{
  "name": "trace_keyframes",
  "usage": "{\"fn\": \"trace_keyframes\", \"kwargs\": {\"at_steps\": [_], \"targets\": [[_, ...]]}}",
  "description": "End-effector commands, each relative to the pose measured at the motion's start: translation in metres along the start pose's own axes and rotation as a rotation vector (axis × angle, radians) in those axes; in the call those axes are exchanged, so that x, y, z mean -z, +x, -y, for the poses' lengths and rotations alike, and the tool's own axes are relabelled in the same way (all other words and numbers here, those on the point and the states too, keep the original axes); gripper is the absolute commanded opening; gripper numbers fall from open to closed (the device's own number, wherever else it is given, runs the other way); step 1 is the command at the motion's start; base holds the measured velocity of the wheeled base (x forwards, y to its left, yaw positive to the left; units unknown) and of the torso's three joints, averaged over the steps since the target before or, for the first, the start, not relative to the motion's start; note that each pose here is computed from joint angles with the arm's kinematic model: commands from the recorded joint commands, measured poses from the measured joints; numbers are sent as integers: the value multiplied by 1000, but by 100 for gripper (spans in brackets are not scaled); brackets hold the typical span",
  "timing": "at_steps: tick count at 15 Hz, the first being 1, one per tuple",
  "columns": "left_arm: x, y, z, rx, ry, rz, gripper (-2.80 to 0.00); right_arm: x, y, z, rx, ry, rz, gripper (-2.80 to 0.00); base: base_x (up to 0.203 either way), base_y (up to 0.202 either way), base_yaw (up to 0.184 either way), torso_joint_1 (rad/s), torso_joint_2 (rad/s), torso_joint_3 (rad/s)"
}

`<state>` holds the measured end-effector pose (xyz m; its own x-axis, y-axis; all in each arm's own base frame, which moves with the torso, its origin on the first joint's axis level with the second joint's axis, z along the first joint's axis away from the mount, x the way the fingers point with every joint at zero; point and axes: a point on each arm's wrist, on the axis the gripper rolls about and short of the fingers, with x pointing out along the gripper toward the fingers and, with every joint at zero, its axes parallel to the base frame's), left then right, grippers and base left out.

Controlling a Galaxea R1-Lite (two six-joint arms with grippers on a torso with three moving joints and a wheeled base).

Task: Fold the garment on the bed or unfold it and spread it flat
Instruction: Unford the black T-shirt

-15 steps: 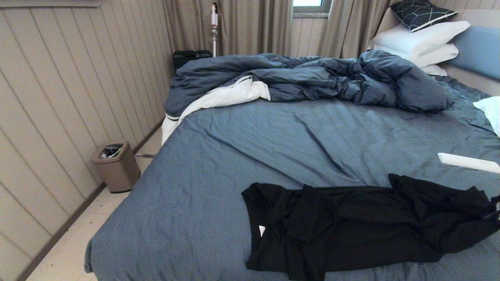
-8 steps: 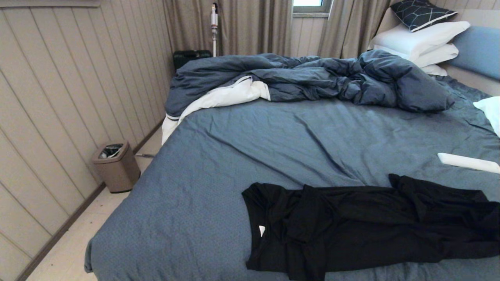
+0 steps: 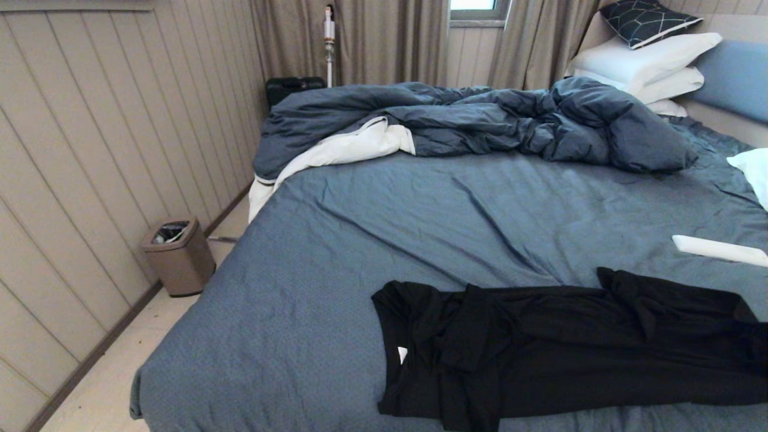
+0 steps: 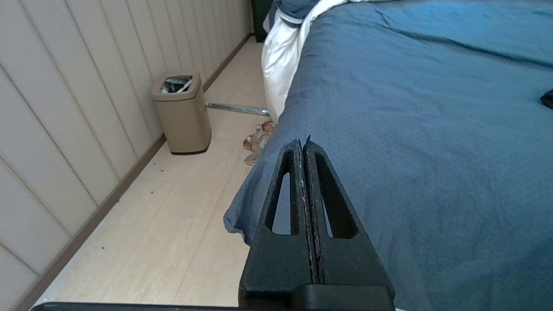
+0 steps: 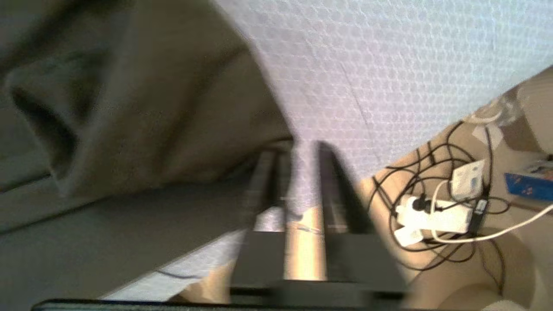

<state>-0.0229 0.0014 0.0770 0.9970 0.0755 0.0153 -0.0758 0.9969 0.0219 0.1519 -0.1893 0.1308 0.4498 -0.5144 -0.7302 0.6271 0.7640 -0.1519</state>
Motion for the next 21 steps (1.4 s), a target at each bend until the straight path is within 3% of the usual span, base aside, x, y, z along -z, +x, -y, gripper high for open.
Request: {"fn": "trace_keyframes", "kwargs": {"at_steps": [1, 8, 21], "targets": [[0, 0, 0, -1, 0, 0, -280, 3, 1, 0, -12, 3, -8, 0, 0, 0, 0, 0, 0, 0], [0, 0, 0, -1, 0, 1, -280, 5, -14, 3, -134, 30, 61, 0, 0, 0, 0, 0, 0, 0], [0, 0, 0, -1, 0, 2, -280, 6, -14, 3, -136, 18, 61, 0, 0, 0, 0, 0, 0, 0]]}}
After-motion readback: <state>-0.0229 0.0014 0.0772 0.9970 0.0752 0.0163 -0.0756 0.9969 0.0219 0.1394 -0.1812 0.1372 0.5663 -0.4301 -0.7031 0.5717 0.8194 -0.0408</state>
